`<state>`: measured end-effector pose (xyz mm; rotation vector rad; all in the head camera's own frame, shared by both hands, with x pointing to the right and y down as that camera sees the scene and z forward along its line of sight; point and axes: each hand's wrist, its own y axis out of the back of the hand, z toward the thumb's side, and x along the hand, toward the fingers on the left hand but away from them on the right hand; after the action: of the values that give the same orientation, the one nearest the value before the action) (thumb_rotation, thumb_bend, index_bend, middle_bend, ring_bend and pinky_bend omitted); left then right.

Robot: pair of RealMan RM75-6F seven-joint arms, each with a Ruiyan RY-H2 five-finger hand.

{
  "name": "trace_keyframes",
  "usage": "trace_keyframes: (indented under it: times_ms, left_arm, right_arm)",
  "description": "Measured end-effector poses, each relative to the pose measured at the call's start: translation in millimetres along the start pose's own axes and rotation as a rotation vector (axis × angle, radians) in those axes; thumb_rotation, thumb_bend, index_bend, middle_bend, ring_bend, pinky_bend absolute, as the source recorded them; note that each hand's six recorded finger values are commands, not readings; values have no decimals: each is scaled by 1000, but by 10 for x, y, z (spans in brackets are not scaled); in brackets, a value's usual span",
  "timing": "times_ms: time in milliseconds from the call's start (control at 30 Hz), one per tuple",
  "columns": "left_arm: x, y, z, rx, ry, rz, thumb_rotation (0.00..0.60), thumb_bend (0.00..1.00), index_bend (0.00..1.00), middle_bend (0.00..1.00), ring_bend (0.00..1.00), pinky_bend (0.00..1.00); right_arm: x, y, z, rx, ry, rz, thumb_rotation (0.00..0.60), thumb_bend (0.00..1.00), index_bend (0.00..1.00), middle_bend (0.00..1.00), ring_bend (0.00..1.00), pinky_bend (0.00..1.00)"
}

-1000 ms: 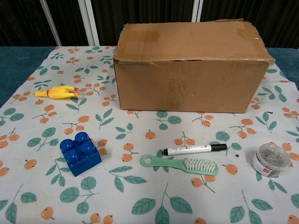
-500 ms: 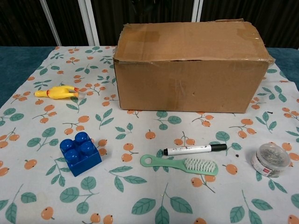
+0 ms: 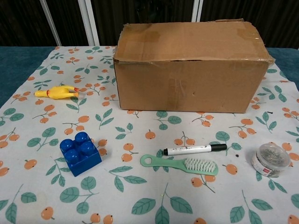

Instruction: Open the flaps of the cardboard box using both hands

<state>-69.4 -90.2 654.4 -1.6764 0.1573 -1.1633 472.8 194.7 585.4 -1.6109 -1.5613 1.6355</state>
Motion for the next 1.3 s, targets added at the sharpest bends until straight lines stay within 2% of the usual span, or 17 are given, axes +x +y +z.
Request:
trace_keyframes:
  times_ms: [200,500,1033,1300]
  left_arm:
    - [22,-26,61,-20,-13,-29,600,738,151,370,312,380]
    - [-29,38,70,-35,-33,-34,600,779,213,470,426,465]
    - [-261,322,22,-69,-72,1,600,789,225,475,430,466]
    - [-449,496,71,-135,-111,22,600,790,225,473,430,466]
  right_arm:
    - [-2,-2,2,1,1,0,600,221,0,0,0,209]
    - [-1,-6,6,3,4,0,600,232,0,0,0,209]
    - [1,-15,27,9,16,-1,600,247,0,0,0,209]
    - [-1,-23,30,7,17,0,600,248,0,0,0,209]
